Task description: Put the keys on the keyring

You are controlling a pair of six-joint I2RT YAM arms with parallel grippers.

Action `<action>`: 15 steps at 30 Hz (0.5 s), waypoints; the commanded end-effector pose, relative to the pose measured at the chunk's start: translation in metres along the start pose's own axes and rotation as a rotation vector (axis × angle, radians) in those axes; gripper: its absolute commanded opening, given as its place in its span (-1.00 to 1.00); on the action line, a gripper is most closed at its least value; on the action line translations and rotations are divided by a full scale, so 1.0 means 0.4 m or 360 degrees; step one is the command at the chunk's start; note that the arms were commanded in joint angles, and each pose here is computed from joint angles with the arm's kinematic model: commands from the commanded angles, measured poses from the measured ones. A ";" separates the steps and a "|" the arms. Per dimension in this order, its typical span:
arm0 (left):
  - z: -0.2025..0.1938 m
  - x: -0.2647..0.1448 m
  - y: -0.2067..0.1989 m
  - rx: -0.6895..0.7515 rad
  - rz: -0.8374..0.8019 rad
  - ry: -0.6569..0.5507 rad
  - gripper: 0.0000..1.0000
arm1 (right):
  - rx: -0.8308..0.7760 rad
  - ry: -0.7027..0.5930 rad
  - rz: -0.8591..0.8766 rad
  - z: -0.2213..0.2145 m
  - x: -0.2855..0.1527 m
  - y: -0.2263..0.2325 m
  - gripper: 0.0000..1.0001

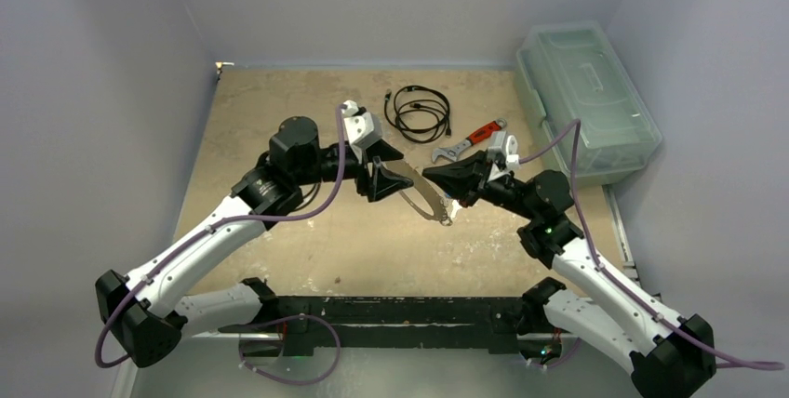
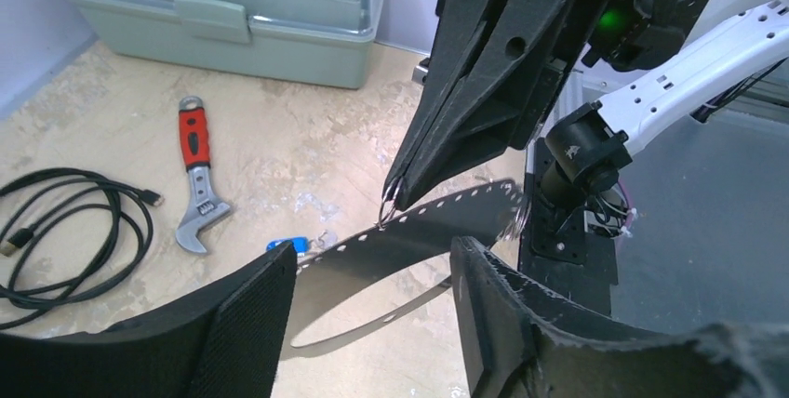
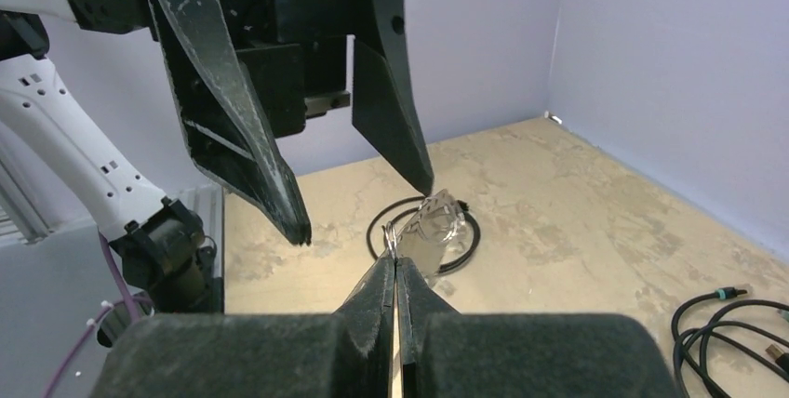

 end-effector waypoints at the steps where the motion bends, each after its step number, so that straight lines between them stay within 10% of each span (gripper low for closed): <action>1: 0.056 -0.018 -0.016 0.0118 0.0003 -0.0125 0.12 | -0.0061 -0.0189 -0.0019 0.061 -0.001 0.009 -1.00; 6: 0.055 -0.016 -0.020 0.0120 -0.0030 -0.0124 -0.23 | -0.0063 -0.0269 -0.0002 0.074 -0.011 0.021 -1.00; 15: 0.058 -0.007 -0.038 0.0116 -0.0168 -0.0159 -0.28 | 0.0004 -0.0415 0.0092 0.085 -0.014 0.043 -1.00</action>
Point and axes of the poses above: each gripper's point midway between its finger pads, its own x axis out along the fingers, its own y axis along the line the jaws close on, z = x × y, the point moved 7 cm from there along -x, back along the fingers, and after that the axes turned 3 degrees about -x, right-handed, at the moved point
